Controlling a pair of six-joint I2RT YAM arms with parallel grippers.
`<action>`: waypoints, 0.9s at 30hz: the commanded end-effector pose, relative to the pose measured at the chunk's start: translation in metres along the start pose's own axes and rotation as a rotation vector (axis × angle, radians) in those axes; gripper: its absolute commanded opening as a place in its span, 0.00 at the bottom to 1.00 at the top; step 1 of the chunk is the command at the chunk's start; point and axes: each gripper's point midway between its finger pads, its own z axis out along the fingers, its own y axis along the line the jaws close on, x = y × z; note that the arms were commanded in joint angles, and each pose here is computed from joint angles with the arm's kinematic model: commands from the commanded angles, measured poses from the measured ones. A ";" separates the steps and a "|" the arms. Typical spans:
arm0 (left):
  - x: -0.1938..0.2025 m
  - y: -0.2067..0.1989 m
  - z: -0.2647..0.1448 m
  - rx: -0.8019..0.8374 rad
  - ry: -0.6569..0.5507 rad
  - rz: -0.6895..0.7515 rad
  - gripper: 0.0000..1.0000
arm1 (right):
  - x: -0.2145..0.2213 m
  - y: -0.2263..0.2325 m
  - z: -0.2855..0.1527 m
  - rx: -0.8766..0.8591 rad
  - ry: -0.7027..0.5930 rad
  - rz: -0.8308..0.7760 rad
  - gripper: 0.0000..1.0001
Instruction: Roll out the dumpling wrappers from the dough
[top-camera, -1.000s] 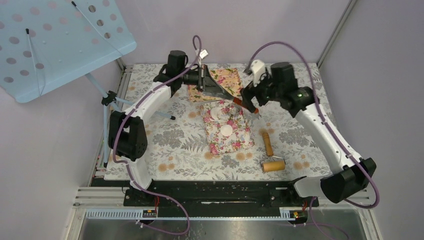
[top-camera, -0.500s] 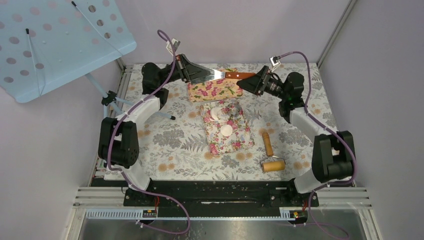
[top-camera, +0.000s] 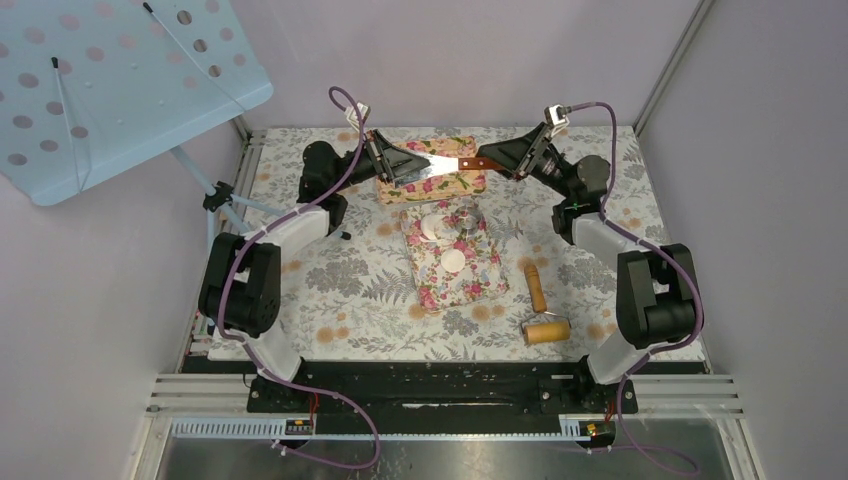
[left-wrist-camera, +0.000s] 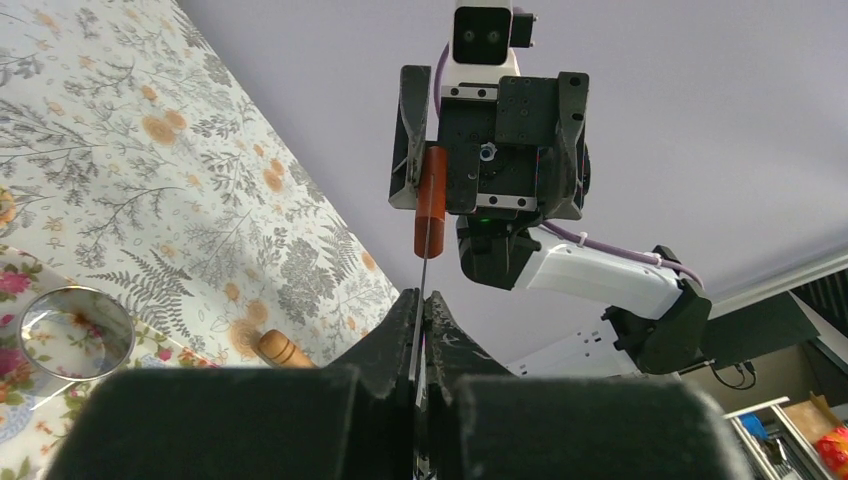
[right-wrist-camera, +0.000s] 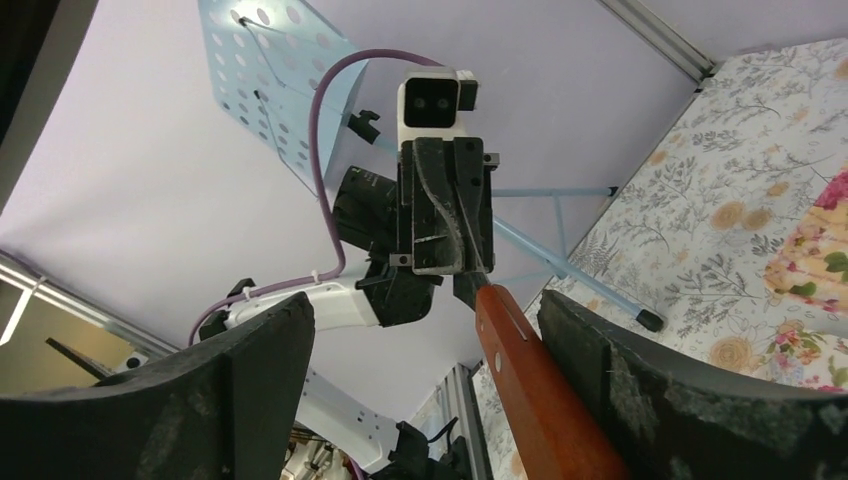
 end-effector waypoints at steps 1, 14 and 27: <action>-0.004 -0.002 0.002 -0.033 -0.042 0.064 0.00 | 0.016 0.020 0.011 -0.061 0.047 -0.058 0.87; 0.009 0.013 -0.003 -0.093 -0.047 0.083 0.00 | 0.032 0.014 0.016 -0.008 0.055 -0.047 0.77; 0.034 0.023 0.004 -0.138 0.006 0.070 0.00 | 0.026 0.015 0.017 -0.010 0.014 -0.050 0.67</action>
